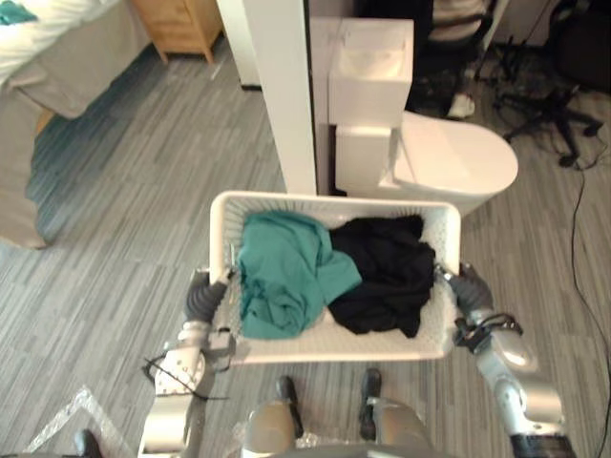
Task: Pick up the laundry basket with both hands and put the clothes into the washing machine.
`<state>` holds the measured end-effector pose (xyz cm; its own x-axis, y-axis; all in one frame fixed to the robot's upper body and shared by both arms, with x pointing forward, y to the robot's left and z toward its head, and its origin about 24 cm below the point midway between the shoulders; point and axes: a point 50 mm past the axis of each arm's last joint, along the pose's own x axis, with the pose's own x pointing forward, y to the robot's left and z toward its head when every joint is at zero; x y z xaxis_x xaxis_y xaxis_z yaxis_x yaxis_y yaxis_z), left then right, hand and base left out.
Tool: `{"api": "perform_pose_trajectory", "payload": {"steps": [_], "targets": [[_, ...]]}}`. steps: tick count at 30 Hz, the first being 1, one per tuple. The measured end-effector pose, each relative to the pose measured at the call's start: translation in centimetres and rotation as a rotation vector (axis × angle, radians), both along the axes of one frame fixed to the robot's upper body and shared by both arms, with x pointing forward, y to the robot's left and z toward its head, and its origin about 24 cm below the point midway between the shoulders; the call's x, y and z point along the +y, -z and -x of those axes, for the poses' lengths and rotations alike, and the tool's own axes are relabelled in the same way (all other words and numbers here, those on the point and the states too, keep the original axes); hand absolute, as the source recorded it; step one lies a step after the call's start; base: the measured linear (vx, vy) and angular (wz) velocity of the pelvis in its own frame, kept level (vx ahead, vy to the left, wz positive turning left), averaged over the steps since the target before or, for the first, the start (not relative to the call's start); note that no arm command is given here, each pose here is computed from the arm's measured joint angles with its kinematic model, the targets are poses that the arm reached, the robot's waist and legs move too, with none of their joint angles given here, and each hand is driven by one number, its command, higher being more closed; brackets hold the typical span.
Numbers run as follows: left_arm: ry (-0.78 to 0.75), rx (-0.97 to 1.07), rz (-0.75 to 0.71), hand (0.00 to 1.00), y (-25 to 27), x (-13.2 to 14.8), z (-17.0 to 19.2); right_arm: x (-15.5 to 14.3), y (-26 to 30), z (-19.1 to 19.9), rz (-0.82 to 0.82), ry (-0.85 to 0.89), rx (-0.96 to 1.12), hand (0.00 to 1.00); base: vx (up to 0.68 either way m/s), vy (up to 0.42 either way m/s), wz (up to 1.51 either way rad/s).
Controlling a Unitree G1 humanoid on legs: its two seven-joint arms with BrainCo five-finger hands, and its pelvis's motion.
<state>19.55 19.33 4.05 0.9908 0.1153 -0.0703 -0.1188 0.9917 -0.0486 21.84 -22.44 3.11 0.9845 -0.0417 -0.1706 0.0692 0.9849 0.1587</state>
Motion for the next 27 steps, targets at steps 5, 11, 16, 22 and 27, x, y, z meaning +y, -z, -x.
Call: {"api": "perform_pose_trajectory", "payload": {"steps": [5, 11, 16, 22, 27], "targets": [[0.024, 0.062, -0.03, 1.0, 1.0, 0.0, 1.1, 0.1, 2.1, 2.4, -0.046, 0.037, 0.081, 1.0, 0.05, 0.044, 0.01], [0.046, 0.059, -0.071, 1.0, 0.8, -0.2, 0.9, 0.0, 2.4, 3.9, -0.078, 0.102, 0.082, 1.0, -0.01, 0.089, -0.4], [0.055, -0.011, -0.099, 1.0, -0.5, -0.6, -1.0, -0.1, 1.1, 2.5, -0.055, 0.135, 0.012, 1.0, -0.27, 0.144, -1.2], [-0.045, 0.015, -0.112, 1.0, -0.1, 1.4, -0.2, 2.0, 1.5, -0.2, -0.044, 0.048, 0.027, 1.0, -0.18, 0.061, -1.4], [-0.084, 0.034, -0.093, 1.0, 0.5, 1.7, -0.2, 2.5, 1.5, -1.5, -0.011, 0.005, 0.035, 1.0, -0.14, -0.216, -1.3]]}}
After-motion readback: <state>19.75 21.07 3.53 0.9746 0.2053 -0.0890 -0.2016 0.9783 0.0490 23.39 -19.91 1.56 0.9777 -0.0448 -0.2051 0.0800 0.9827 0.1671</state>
